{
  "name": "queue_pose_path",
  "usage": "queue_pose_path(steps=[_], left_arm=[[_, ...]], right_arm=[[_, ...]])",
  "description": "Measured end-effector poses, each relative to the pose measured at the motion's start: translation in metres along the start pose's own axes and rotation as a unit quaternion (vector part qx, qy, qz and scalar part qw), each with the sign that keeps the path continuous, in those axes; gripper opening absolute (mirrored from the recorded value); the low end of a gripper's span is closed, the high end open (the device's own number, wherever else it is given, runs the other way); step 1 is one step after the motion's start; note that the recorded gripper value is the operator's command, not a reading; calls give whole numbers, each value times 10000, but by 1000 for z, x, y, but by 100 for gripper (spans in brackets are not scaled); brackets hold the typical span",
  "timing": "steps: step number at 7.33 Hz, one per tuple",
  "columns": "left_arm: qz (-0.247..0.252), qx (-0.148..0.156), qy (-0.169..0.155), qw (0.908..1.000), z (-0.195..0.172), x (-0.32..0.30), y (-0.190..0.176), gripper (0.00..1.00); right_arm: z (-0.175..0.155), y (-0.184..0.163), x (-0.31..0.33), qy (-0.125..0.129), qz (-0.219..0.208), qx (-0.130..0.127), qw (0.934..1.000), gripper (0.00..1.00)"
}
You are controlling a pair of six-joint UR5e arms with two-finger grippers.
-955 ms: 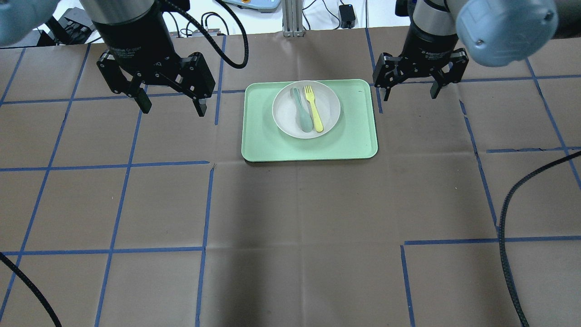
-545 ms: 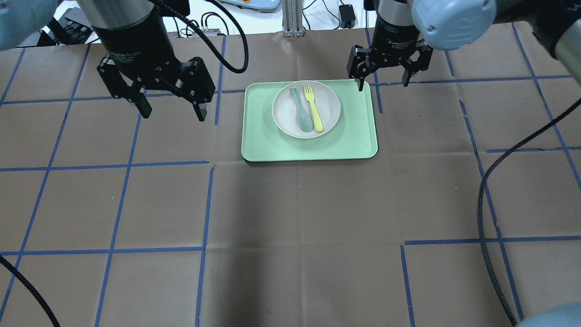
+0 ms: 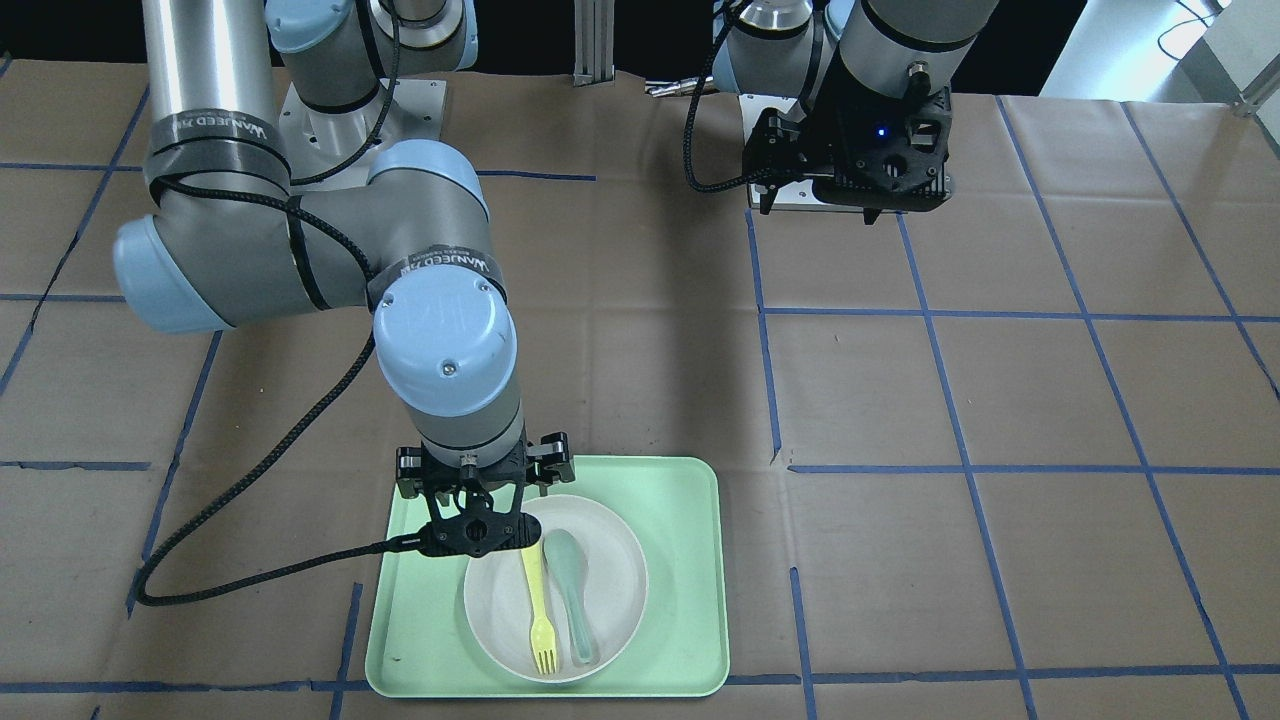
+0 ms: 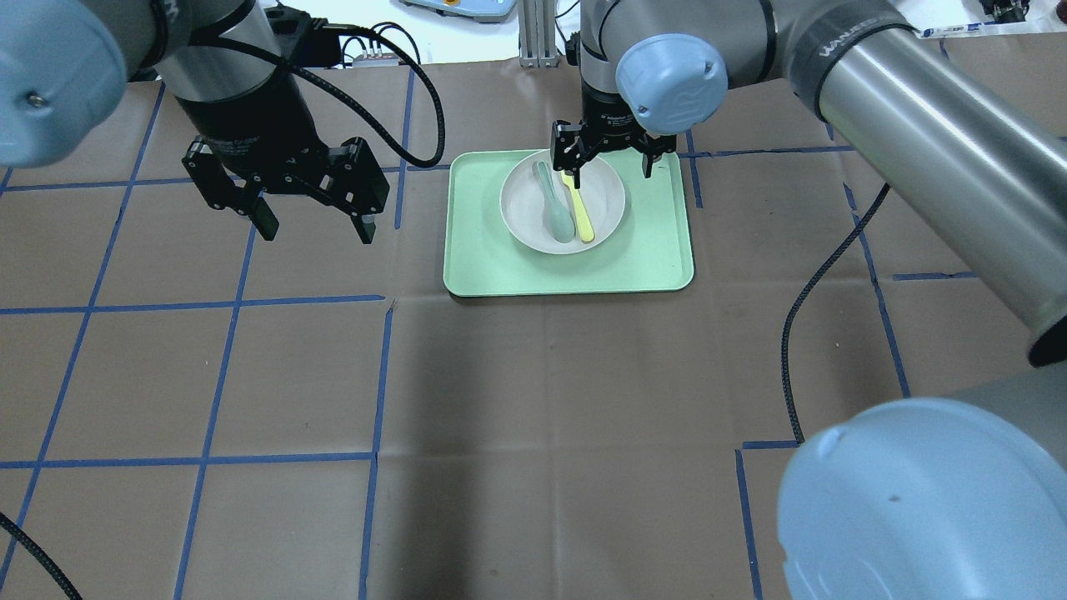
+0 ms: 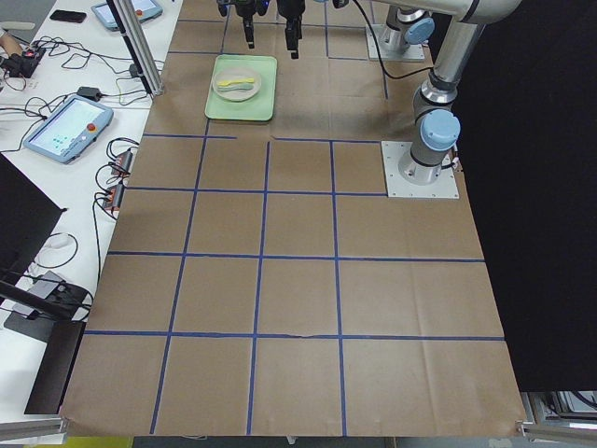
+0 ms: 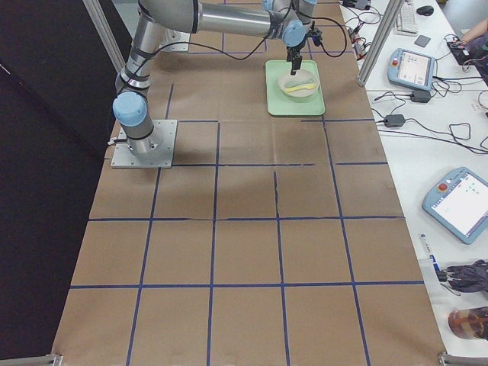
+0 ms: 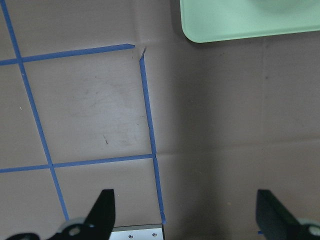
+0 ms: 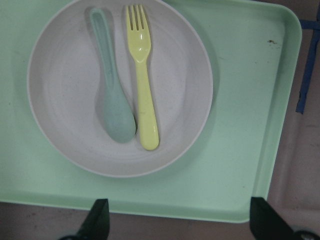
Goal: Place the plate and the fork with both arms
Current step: 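Lower the right gripper and grasp the yellow fork on the plate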
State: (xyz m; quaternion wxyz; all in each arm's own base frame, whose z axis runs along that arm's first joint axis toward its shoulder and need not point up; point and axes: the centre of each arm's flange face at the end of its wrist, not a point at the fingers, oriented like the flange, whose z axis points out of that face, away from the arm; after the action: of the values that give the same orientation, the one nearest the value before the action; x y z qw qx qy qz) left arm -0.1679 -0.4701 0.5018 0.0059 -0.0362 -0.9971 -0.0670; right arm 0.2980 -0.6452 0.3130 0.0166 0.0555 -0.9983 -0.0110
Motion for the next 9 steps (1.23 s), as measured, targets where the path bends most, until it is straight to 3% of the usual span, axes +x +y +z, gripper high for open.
queue_pose_path(steps=[1,3,5,9], left_arm=[[-80,94,4,9999,1,-8,0,100],[-129,312,-113,9994,-7,-16,-2,100],[-141,360,-365,9986,-10,-21,-2,100],[-173,327,-383,9986,-5,-22,3,100]], right_arm=[[17,-12,-5,-20,39,151,9999,74],[45,-39,-11,-63,75,385,9992,48],[61,-55,-13,-14,78,271,9996,48],[89,-58,-17,37,53,-7,10000,47]])
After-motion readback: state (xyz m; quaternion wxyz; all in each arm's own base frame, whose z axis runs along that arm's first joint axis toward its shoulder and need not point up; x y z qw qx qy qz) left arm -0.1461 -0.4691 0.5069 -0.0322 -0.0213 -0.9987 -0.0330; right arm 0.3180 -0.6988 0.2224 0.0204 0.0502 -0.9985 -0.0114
